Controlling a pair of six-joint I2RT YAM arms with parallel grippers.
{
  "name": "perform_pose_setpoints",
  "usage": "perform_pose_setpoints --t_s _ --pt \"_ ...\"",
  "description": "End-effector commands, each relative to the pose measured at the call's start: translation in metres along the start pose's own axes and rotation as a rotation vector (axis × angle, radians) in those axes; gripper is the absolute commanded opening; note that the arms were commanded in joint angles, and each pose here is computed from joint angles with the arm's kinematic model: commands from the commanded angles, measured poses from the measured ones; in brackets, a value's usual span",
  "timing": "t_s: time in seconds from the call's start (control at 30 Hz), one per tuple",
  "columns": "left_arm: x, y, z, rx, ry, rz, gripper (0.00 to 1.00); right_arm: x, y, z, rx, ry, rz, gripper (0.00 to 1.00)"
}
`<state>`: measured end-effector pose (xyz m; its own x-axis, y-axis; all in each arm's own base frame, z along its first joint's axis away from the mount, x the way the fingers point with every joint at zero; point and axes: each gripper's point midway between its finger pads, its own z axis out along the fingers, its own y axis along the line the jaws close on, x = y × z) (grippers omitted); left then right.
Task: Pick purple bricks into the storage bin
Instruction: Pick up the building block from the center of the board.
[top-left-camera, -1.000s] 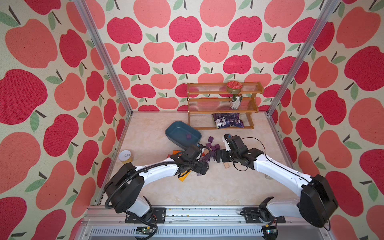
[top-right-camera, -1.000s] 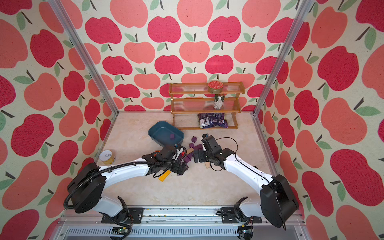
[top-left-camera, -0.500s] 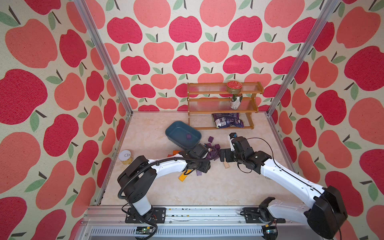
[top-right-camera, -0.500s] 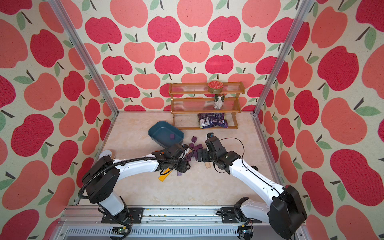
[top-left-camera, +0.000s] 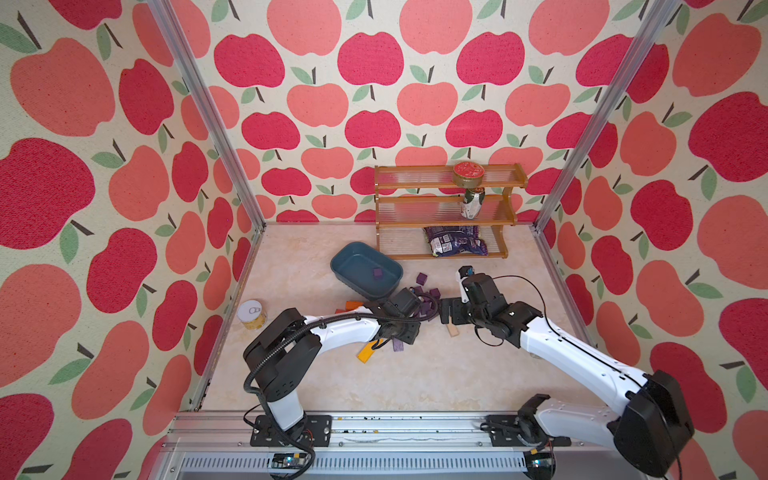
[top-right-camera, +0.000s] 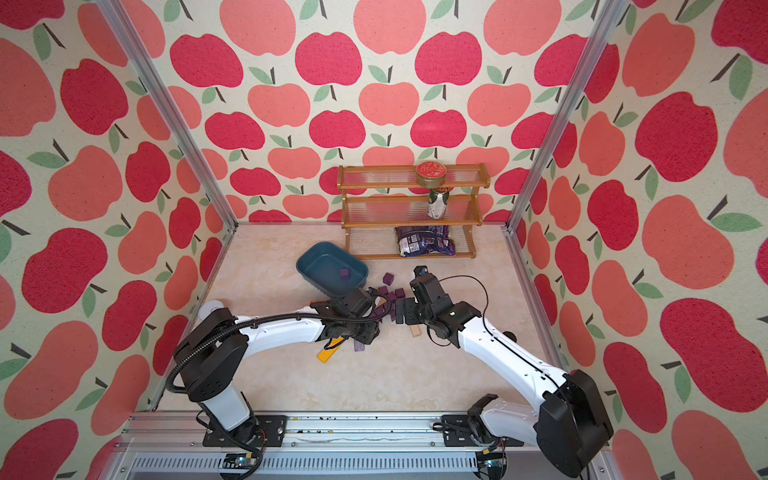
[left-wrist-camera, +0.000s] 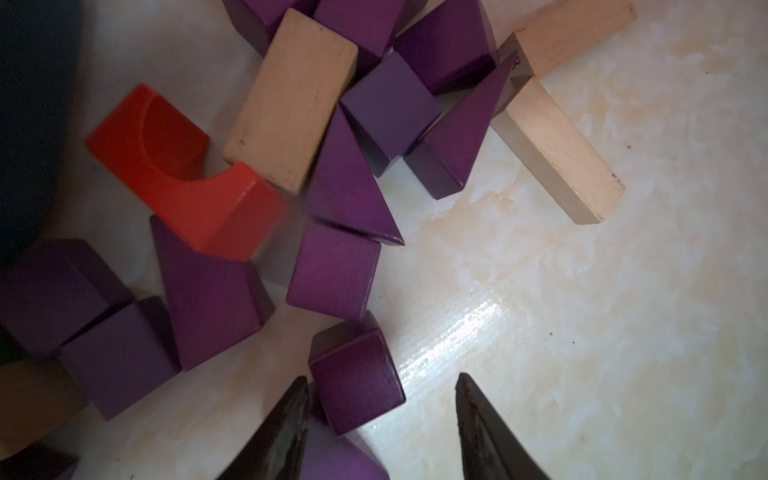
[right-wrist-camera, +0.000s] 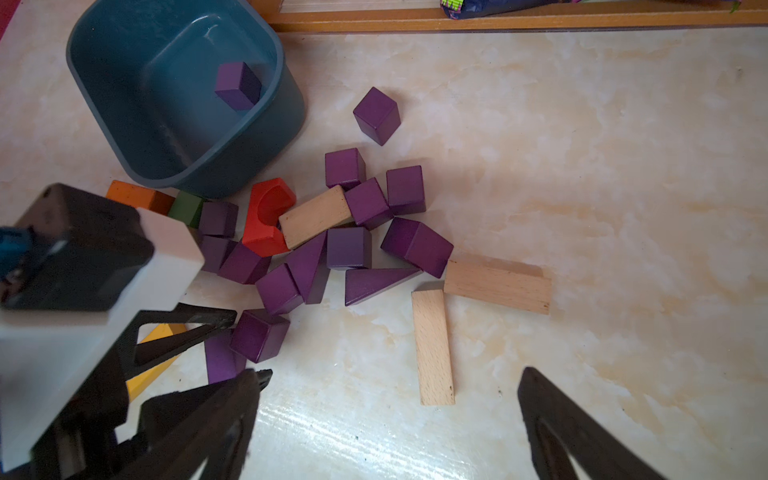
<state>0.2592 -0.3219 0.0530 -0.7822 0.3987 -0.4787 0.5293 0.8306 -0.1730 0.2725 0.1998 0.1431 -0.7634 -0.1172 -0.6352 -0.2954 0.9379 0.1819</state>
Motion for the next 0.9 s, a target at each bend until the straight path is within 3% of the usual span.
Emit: perform_pose_setpoints --t_s 0.0,0.53,0.87 --pt "0.0 0.005 0.005 -0.046 0.024 0.011 0.54 0.005 -0.004 0.001 0.015 0.031 -0.009 0.99" --pt "-0.001 0.017 0.01 -0.116 0.017 0.044 0.27 0.01 -0.009 0.003 0.037 0.035 0.005 0.99" --pt "-0.029 0.02 -0.022 -0.145 -0.099 0.081 0.23 0.01 -0.014 -0.001 0.053 0.013 0.017 0.99"
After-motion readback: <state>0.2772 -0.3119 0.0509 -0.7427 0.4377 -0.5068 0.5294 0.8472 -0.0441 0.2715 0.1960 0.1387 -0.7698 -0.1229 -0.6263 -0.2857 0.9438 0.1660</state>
